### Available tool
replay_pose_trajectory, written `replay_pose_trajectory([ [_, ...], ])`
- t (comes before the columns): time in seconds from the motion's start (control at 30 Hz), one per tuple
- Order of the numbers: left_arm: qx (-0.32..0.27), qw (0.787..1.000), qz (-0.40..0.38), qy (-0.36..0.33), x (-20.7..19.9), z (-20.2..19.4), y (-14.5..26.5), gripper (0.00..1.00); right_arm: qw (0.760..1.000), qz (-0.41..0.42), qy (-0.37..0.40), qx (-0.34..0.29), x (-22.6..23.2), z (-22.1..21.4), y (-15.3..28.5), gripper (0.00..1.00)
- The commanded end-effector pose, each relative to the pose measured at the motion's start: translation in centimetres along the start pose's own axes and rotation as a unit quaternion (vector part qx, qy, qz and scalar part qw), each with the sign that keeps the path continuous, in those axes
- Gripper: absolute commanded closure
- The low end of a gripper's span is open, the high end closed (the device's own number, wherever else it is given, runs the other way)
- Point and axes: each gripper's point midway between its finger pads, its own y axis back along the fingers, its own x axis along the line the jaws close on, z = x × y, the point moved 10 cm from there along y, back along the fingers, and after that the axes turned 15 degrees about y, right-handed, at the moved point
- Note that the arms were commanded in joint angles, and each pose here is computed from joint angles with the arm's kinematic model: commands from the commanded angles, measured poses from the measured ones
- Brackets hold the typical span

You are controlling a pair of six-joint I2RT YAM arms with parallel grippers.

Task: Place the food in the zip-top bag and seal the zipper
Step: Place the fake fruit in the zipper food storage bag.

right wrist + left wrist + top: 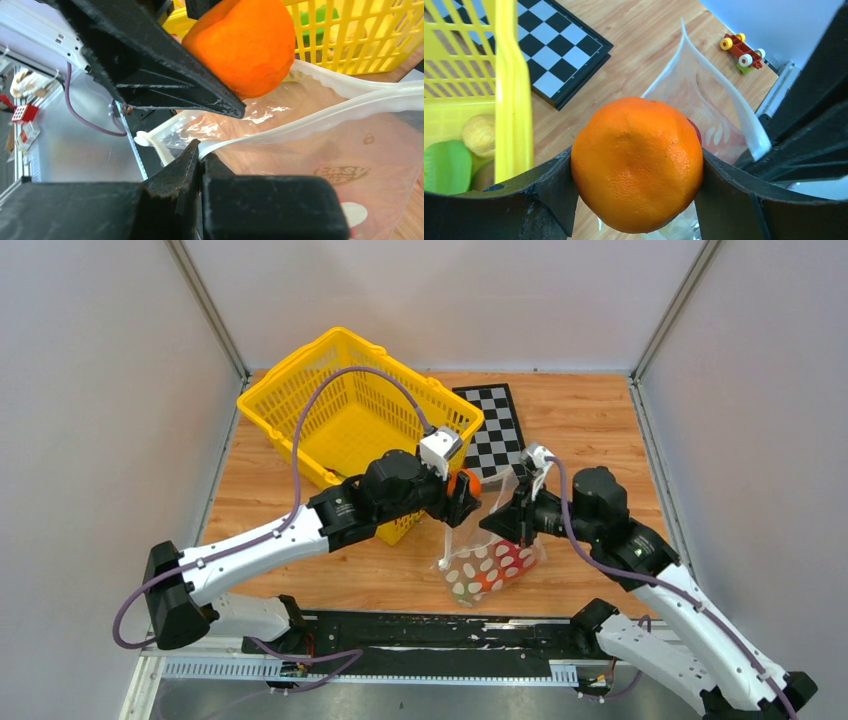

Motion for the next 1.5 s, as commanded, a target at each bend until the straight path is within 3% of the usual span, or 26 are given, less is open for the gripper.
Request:
replay_pose_trajectory([
  [0.0,-0.052,0.998,0.013,-0.013,-0.6,2.5,3.0,0.27,0.996,0.052,0.063,0.031,0.2,3.0,-0.2,0.97],
  [0.07,-0.055,0.998,0.019,-0.020,-0.6,2.8,4.1,0.27,0.992,0.077,0.084,0.050,0.2,4.6,-0.4,0.97],
  [0.2,-0.068,0.997,0.030,-0.024,-0.3,3.2,6.3,0.27,0.977,0.119,0.084,0.159,-0.6,4.5,-1.2,0.96],
  [0.33,-0.045,0.998,0.034,-0.040,-0.1,2.9,7.0,0.27,0.963,0.051,0.045,0.261,-2.1,2.1,-1.6,0.97],
  [0.5,-0.030,0.999,-0.008,-0.041,-0.9,2.8,7.1,0.27,0.945,-0.053,0.005,0.322,-3.0,0.0,-1.0,0.96],
  [0.8,0.013,0.988,-0.134,-0.071,-3.8,3.3,5.7,0.30,0.974,-0.094,-0.012,0.204,-2.6,1.8,-1.2,0.94],
  [1.07,0.046,0.954,-0.286,-0.081,-5.4,1.2,2.6,0.30,0.984,-0.081,-0.001,0.157,-2.0,2.0,-0.8,0.93],
  [1.47,0.050,0.975,-0.202,-0.073,-3.0,-1.2,-0.9,0.31,0.981,-0.106,-0.002,0.160,-2.0,1.1,0.0,0.92],
])
